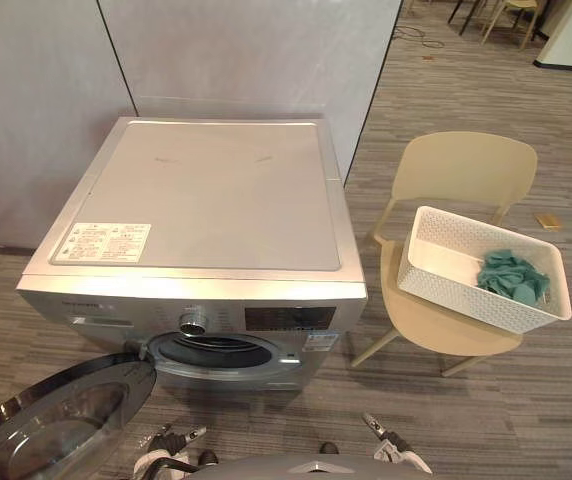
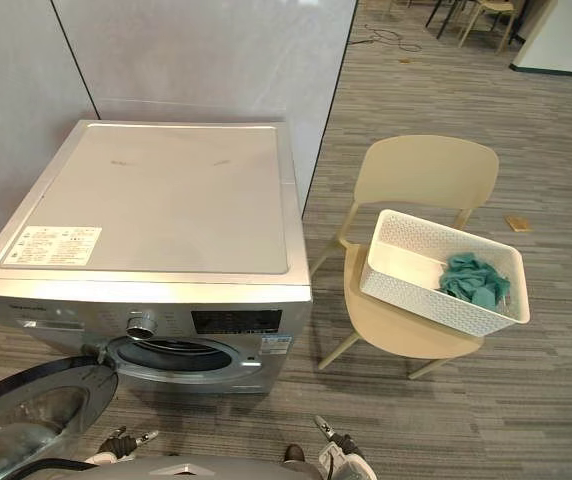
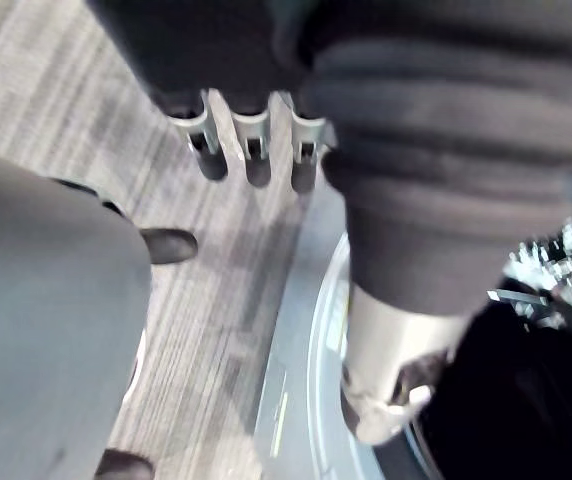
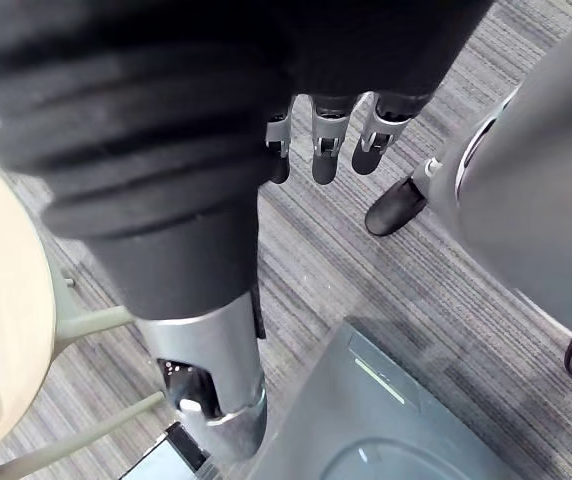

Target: Pick up the laundry basket with both hands and put the clothes into the washing machine.

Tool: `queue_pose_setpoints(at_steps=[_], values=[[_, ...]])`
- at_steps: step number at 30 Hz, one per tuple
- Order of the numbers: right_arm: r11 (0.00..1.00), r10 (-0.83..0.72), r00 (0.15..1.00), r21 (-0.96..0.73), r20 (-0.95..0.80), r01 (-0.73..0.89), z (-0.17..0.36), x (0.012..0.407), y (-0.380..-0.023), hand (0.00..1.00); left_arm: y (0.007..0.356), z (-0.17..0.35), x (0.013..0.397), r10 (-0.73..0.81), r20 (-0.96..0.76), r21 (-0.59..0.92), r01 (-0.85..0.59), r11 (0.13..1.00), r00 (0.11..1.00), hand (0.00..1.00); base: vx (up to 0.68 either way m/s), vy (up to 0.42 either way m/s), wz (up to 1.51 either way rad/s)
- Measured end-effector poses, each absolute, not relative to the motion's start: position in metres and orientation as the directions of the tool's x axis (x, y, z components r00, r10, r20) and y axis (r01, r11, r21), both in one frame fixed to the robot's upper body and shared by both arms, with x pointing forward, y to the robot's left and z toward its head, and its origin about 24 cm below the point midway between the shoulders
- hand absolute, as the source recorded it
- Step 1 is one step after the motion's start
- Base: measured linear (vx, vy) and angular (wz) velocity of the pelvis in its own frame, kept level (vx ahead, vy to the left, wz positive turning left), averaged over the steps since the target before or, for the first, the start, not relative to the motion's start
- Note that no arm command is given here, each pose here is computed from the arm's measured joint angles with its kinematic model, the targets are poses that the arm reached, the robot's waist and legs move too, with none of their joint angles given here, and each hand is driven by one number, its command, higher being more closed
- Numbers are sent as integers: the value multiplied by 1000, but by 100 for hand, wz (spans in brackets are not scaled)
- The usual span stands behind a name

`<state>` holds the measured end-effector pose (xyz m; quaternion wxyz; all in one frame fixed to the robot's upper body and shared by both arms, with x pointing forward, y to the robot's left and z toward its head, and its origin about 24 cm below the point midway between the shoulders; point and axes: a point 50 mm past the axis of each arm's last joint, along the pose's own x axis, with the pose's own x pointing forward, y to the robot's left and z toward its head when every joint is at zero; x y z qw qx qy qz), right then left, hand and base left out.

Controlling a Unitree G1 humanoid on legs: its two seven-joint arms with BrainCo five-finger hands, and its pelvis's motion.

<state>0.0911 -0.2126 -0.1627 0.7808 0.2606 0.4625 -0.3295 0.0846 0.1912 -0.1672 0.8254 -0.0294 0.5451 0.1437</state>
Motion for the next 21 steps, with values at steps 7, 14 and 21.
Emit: queue_pose_setpoints(at_steps=[7, 14, 21], values=[[747, -257, 435, 108, -863, 656, -155, 121, -212, 0, 189, -162, 112, 192, -886, 104, -222, 970, 423, 0, -109, 38, -108], [737, -276, 324, 17, -905, 676, -165, 84, -215, 0, 212, -161, 100, 248, -885, 157, -248, 956, 395, 0, -118, -159, -56], [794, -285, 327, -31, -901, 607, -163, 87, -225, 0, 208, -168, 77, 258, -915, 63, -523, 850, 310, 0, -23, -294, -31]])
